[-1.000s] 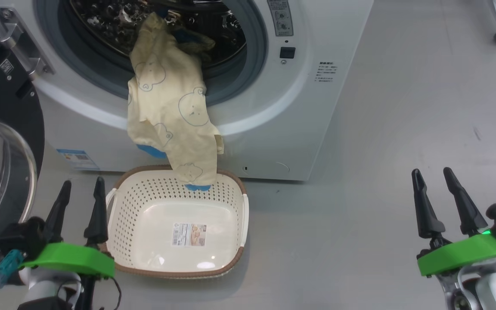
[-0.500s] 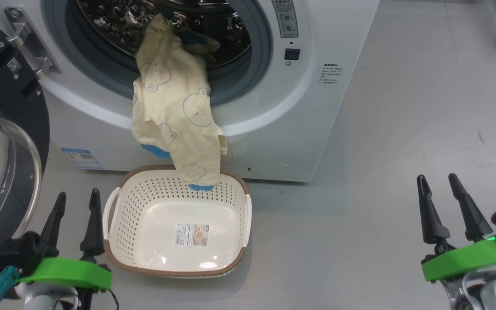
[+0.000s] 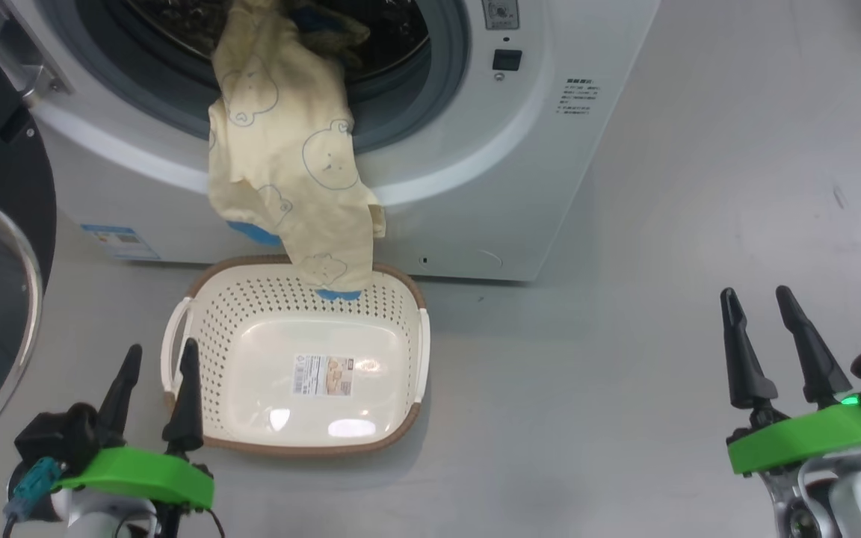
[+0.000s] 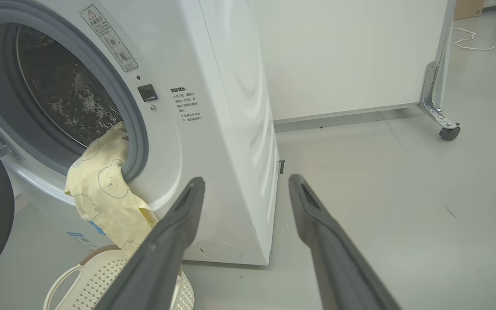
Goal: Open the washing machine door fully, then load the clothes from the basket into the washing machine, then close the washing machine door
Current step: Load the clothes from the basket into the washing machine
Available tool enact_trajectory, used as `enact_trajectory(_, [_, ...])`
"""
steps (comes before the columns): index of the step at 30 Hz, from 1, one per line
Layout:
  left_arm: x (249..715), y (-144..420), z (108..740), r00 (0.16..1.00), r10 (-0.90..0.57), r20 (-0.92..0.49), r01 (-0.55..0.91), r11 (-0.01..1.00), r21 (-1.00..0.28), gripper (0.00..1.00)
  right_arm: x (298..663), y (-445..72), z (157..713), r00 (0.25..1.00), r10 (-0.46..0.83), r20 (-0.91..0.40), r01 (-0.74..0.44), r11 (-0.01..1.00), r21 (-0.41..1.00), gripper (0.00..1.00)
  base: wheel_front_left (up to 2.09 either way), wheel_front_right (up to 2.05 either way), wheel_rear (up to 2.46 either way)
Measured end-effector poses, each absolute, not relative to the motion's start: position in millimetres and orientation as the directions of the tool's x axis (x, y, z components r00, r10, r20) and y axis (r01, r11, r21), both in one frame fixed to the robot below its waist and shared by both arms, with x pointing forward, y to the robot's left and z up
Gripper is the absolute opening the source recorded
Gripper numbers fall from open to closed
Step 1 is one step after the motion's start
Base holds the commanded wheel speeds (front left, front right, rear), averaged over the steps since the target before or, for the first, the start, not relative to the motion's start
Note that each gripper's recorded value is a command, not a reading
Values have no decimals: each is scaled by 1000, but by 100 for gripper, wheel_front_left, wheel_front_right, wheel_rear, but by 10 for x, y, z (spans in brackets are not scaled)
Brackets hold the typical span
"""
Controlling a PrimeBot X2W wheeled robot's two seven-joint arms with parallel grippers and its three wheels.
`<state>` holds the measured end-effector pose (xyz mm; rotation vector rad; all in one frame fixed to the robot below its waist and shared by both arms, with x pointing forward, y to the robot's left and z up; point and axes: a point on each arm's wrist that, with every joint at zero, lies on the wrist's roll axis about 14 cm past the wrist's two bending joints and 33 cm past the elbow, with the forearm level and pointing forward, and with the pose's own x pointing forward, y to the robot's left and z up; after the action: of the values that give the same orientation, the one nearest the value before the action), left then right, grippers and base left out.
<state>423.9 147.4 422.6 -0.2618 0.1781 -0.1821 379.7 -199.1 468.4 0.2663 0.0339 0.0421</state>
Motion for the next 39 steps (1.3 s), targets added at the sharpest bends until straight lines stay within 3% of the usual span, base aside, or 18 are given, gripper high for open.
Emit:
enact_trajectory(18, [4912, 966, 3546, 903, -327, -277, 214, 904, -369, 100, 4327, -1942, 4360, 996, 42, -73, -20, 961, 275, 100, 0, 0, 0])
enact_trajectory(39, [5654, 789, 2875, 833, -397, -384, 261, 896, -360, 100, 4511, -1977, 4002, 990, 27, -142, 10, 966, 257, 100, 0, 0, 0])
